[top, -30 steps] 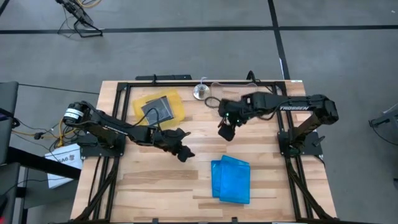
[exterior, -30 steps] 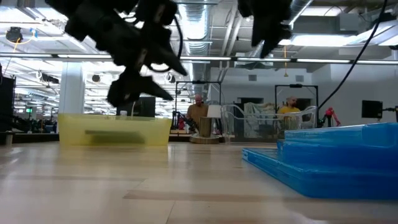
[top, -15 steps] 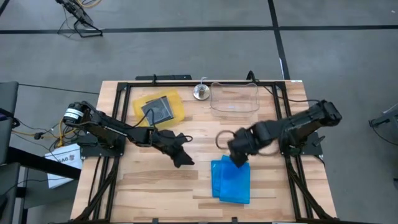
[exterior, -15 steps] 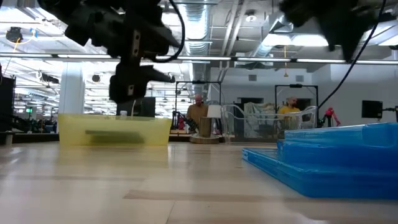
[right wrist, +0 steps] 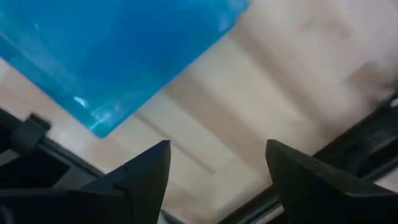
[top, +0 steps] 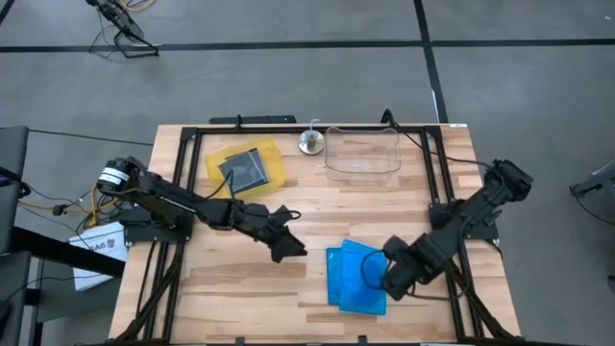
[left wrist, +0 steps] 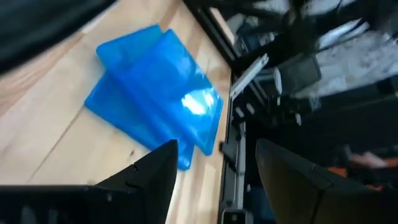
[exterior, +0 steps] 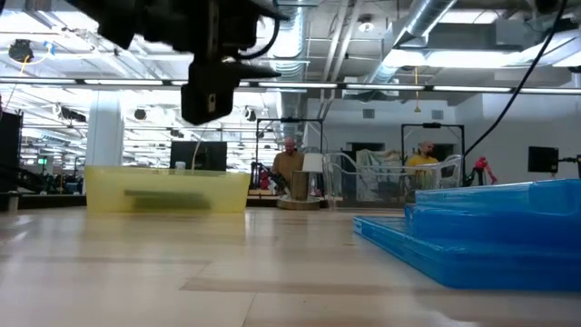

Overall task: Pick & place jewel cases by type
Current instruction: Put the top blue CD case into the transparent bin

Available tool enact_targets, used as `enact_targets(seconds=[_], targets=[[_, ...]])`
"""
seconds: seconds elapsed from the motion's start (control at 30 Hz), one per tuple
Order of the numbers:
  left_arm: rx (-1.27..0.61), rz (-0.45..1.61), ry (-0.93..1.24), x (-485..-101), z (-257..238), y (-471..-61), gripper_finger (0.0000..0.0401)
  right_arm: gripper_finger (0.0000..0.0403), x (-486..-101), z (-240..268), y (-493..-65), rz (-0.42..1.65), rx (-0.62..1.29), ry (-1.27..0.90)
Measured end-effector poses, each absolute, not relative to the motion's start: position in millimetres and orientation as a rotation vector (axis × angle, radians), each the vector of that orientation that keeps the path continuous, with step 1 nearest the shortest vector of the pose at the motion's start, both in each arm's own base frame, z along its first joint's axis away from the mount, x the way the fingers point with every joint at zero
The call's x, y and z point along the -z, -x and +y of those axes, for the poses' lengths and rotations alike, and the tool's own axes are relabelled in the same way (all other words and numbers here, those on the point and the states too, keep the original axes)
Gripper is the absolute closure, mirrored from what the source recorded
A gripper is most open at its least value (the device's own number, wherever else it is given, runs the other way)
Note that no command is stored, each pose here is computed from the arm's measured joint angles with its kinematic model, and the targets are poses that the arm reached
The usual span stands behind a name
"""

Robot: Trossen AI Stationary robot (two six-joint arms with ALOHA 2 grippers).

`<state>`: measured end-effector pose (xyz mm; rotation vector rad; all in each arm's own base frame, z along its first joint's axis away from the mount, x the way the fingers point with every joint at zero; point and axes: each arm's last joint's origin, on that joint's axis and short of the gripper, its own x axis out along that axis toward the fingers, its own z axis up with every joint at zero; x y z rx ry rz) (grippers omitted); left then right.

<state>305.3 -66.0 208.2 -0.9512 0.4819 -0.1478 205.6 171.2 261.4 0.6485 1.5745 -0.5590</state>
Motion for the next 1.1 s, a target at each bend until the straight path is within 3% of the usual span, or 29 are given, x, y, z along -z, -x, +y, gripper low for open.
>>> enact_targets(seconds=[0.23, 0.5, 0.67, 1.1], targets=[[-0.015, 0.406, 1.056, -218, -76, -309, 0.0191, 0.0165, -218, 201, -199, 1.473, 0.433, -0.829], [-0.166, 0.437, 1.203, -208, -86, -304, 0.0191, 0.0176, -201, 208, -182, 1.222, 0.648, -0.934], [-0.124, 0.453, 1.308, -191, -92, -321, 0.0191, 0.0176, -192, 208, -180, 1.180, 0.646, -0.949], [-0.026, 0.586, 1.336, -155, -121, -405, 0.0191, 0.0176, -189, 208, -179, 1.093, 0.701, -0.965]])
